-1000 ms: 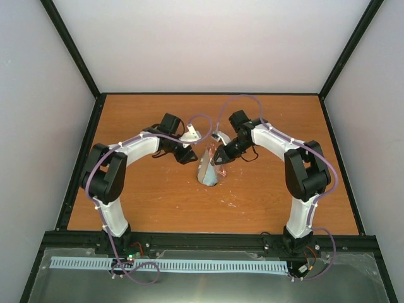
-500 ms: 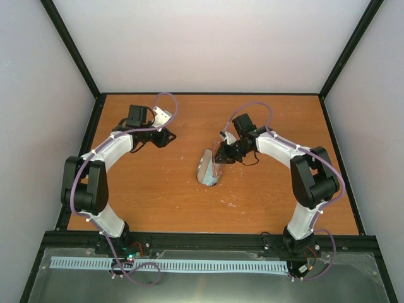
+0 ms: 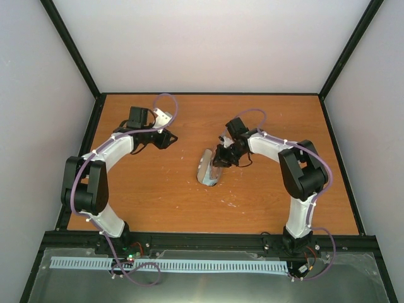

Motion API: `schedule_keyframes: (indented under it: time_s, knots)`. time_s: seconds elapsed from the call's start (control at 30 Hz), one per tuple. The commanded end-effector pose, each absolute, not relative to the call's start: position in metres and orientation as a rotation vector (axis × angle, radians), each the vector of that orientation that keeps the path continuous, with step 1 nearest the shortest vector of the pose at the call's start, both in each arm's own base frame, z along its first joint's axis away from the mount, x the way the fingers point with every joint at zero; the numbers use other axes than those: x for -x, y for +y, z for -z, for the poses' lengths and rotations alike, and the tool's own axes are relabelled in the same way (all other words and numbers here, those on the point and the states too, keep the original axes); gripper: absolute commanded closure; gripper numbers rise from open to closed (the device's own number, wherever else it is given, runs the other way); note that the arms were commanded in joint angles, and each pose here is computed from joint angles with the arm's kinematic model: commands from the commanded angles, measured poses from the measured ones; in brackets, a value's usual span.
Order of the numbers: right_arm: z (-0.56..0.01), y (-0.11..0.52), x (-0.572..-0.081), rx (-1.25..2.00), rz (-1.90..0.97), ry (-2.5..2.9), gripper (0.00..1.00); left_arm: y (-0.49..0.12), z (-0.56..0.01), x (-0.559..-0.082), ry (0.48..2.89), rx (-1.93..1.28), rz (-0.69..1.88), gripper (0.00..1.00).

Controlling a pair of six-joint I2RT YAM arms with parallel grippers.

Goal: Organize the sunglasses
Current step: Place the sunglasses in the sunglasses case.

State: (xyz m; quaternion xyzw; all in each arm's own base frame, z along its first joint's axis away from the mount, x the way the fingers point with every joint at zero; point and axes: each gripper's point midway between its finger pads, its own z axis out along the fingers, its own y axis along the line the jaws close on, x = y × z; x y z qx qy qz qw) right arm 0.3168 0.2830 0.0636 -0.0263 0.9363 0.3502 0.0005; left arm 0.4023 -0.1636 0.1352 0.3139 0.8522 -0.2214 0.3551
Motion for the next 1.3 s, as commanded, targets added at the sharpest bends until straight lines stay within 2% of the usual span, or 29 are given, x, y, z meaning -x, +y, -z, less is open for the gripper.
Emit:
schedule_keyframes:
  time_s: [0.0, 0.43, 0.67, 1.27]
  knots:
    - [-0.053, 0.283, -0.320, 0.031, -1.052, 2.973, 0.96, -0.166, -0.141, -0.403, 2.178, -0.799, 0.597, 0.53]
    - [-0.020, 0.266, -0.296, 0.009, -0.944, 3.126, 0.87, -0.168, -0.139, -0.408, 2.176, -0.798, 0.607, 0.49]
    - [-0.028, 0.258, -0.294, 0.026, -0.869, 3.141, 0.77, -0.170, -0.137, -0.410, 2.177, -0.800, 0.622, 0.49]
    - [-0.062, 0.258, -0.310, 0.074, -0.838, 3.069, 0.67, -0.171, -0.138, -0.412, 2.169, -0.806, 0.630, 0.50]
